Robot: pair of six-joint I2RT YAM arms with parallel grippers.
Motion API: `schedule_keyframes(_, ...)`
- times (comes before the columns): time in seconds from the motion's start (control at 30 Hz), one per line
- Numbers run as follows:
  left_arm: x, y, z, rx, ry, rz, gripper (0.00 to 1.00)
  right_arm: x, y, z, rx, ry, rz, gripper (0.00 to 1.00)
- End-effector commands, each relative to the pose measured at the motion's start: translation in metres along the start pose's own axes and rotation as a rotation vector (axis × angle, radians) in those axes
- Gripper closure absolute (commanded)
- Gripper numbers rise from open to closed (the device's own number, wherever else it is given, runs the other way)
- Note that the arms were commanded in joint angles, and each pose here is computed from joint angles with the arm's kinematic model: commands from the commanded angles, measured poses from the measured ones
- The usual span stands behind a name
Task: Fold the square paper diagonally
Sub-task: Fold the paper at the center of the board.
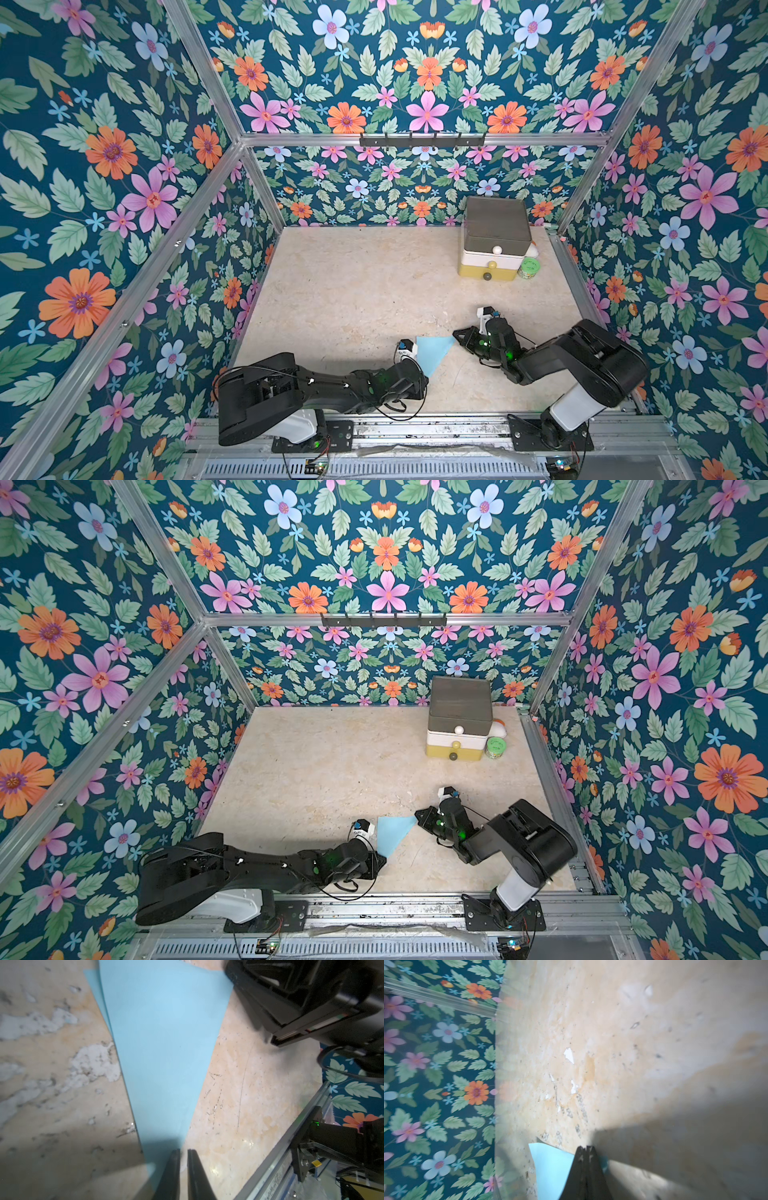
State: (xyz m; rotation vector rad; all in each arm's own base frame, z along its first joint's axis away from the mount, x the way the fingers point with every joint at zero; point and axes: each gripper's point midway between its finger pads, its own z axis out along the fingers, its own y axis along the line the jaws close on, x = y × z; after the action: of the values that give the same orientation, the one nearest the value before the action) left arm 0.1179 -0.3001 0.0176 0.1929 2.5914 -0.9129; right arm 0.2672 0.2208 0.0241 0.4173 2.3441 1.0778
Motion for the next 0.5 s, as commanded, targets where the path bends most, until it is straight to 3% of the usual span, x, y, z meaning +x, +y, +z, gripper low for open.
schedule_keyframes(0.0,0.012,0.029,-0.002,-0.140,0.058,0.053,0.85,-0.010,-0.003,-0.014,0.120,-0.022,-0.080,0.98)
schedule_keyframes(0.2,-0.003,0.007,-0.006,-0.108,0.028,0.086,0.81,-0.042,0.055,-0.055,0.103,-0.119,-0.215,0.77)
schedule_keyframes(0.37,-0.040,-0.025,-0.027,-0.061,-0.084,0.141,0.63,-0.060,0.083,-0.094,0.098,-0.266,-0.293,0.70)
schedule_keyframes(0.47,-0.074,-0.049,-0.045,-0.034,-0.169,0.168,0.54,-0.077,0.090,-0.118,0.111,-0.378,-0.299,0.60)
